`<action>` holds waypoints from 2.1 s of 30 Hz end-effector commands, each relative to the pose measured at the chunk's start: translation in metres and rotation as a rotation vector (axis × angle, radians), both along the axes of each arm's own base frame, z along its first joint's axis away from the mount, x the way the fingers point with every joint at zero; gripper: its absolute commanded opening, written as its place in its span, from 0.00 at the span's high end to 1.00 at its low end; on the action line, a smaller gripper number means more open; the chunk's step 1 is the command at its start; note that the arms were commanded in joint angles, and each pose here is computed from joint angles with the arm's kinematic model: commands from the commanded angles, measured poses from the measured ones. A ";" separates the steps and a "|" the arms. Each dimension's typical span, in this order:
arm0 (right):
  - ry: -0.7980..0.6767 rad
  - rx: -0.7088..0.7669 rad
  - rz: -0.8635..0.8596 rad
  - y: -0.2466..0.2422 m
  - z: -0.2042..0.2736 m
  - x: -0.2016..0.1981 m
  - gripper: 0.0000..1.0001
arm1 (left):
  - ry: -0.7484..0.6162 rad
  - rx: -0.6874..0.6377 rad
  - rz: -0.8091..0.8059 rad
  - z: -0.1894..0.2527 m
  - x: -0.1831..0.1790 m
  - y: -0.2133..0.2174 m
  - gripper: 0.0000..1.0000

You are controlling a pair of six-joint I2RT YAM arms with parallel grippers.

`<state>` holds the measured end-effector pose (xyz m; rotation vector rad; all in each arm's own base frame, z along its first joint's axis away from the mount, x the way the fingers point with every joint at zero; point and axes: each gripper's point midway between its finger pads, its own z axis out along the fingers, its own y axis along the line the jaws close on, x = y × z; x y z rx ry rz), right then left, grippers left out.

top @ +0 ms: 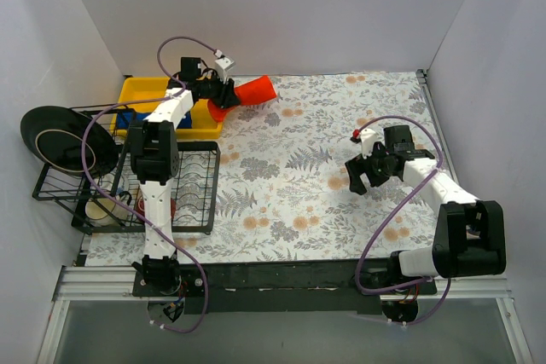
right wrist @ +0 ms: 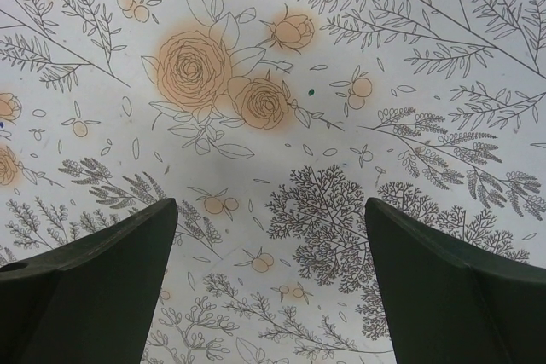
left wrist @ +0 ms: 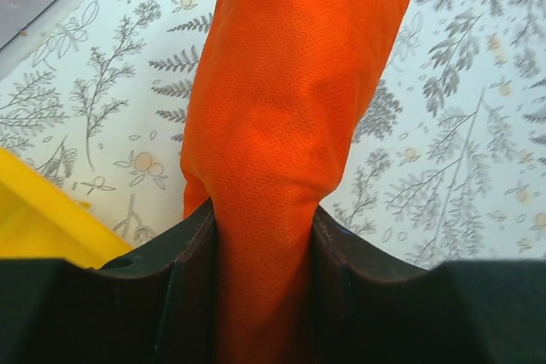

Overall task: Roll the t-shirts
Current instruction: Place the T-shirt in the bin.

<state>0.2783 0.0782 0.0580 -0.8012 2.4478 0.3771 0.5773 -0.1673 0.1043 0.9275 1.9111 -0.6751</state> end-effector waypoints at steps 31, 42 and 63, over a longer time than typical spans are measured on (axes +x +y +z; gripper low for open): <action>-0.115 0.403 0.104 0.101 0.091 0.094 0.12 | -0.015 -0.134 0.627 0.073 0.036 0.094 1.00; -0.106 0.366 0.089 0.093 0.081 0.083 0.11 | 0.061 -0.042 0.734 0.027 0.028 0.114 1.00; -0.109 0.292 0.076 0.077 0.064 0.069 0.10 | 0.329 -0.184 0.541 -0.030 -0.011 -0.029 1.00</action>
